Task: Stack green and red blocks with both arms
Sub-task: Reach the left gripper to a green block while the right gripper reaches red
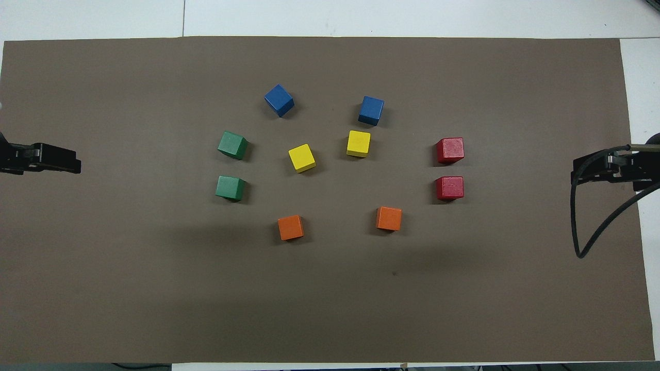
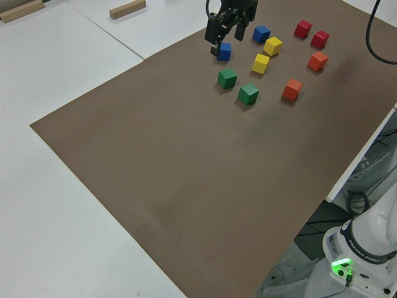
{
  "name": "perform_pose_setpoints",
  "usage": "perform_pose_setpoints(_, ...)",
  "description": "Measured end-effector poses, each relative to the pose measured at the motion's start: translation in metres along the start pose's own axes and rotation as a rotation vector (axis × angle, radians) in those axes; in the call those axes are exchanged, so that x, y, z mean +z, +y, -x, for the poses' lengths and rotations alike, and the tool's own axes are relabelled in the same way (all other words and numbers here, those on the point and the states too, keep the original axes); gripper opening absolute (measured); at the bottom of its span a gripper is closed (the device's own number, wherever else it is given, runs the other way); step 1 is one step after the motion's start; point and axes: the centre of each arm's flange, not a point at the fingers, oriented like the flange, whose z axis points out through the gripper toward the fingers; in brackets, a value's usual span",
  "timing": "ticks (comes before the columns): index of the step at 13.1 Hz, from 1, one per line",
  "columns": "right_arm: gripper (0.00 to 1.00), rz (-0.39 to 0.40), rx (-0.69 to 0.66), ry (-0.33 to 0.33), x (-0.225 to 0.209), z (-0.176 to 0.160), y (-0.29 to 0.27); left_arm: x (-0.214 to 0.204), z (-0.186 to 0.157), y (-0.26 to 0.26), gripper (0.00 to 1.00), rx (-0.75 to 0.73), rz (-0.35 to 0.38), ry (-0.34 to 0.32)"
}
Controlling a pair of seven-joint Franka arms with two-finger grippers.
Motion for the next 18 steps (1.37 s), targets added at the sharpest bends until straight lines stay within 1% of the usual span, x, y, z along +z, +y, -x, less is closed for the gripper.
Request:
perform_pose_setpoints(7,1.0,0.0,0.005,-0.002,0.0,0.0,0.002,0.0,0.0,-0.001,1.0,-0.001,0.0,-0.001)
perform_pose_setpoints(10,1.0,0.0,0.005,-0.002,0.0,0.0,0.002,0.015,0.003,0.011,1.0,0.019,0.001,-0.024)
perform_pose_setpoints(12,1.0,0.0,0.007,-0.004,0.0,0.0,0.003,0.034,0.004,0.041,1.0,0.05,0.0,-0.002)
perform_pose_setpoints(15,1.0,0.0,0.013,-0.006,0.001,0.0,0.006,0.076,0.021,0.101,1.0,0.021,0.002,0.023)
perform_pose_setpoints(17,1.0,0.0,0.011,-0.008,0.002,0.0,0.005,0.105,0.029,0.124,1.0,0.052,0.005,0.038)
perform_pose_setpoints(18,1.0,0.001,0.008,-0.011,0.005,0.0,0.004,0.124,0.031,0.137,1.0,0.078,0.01,0.056)
